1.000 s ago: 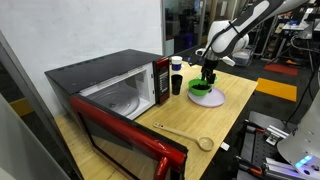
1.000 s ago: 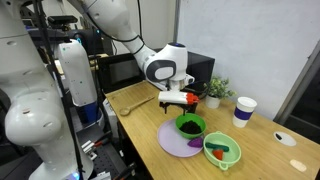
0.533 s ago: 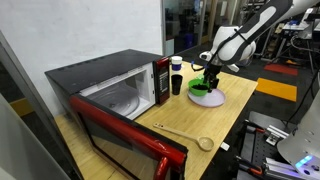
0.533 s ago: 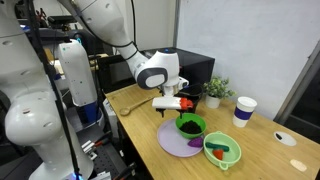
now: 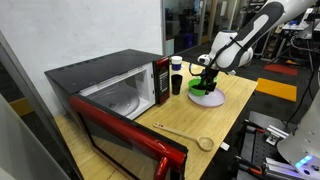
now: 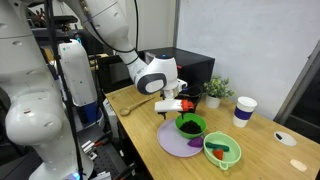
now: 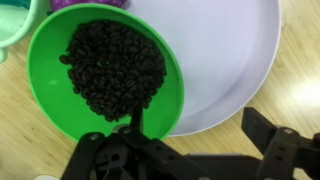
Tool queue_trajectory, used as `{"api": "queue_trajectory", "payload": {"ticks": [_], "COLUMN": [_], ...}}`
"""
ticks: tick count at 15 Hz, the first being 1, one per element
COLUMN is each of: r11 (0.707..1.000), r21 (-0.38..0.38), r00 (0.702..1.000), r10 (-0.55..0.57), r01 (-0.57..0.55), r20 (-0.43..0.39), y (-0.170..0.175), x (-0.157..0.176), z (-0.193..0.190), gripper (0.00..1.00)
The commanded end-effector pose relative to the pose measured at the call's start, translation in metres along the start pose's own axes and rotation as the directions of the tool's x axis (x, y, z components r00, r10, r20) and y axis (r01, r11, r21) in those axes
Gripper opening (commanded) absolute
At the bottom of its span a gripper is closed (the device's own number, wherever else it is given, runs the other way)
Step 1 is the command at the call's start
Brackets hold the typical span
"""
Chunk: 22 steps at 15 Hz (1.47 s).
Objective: Open the microwave door, place the dark green bowl in it, then close the microwave door
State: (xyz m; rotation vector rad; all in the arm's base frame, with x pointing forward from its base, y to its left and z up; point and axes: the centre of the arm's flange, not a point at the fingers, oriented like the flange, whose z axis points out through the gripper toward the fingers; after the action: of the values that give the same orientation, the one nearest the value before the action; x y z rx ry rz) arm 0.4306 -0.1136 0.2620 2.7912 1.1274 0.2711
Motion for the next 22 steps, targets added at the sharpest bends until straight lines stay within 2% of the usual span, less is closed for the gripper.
{"api": "queue_trajectory", "payload": {"ticks": [1, 14, 15, 17, 22], "r11": [0.999, 0.997, 0.997, 0.997, 0.997], "r21": [-0.015, -0.066, -0.065, -0.063, -0.066], "r00": [0.999, 0.999, 0.999, 0.999, 0.999], "r10": [-0.05, -0.048, -0.047, -0.047, -0.04], "r01": [0.05, 0.049, 0.048, 0.048, 0.042], "r20": [-0.004, 0.013, 0.016, 0.02, 0.028], "y": [0.004, 0.021, 0.022, 0.024, 0.027], "x": [0.008, 0.007, 0.007, 0.006, 0.003], "z": [0.022, 0.05, 0.05, 0.051, 0.052], "gripper": [1.0, 1.0, 0.75, 0.66, 0.3]}}
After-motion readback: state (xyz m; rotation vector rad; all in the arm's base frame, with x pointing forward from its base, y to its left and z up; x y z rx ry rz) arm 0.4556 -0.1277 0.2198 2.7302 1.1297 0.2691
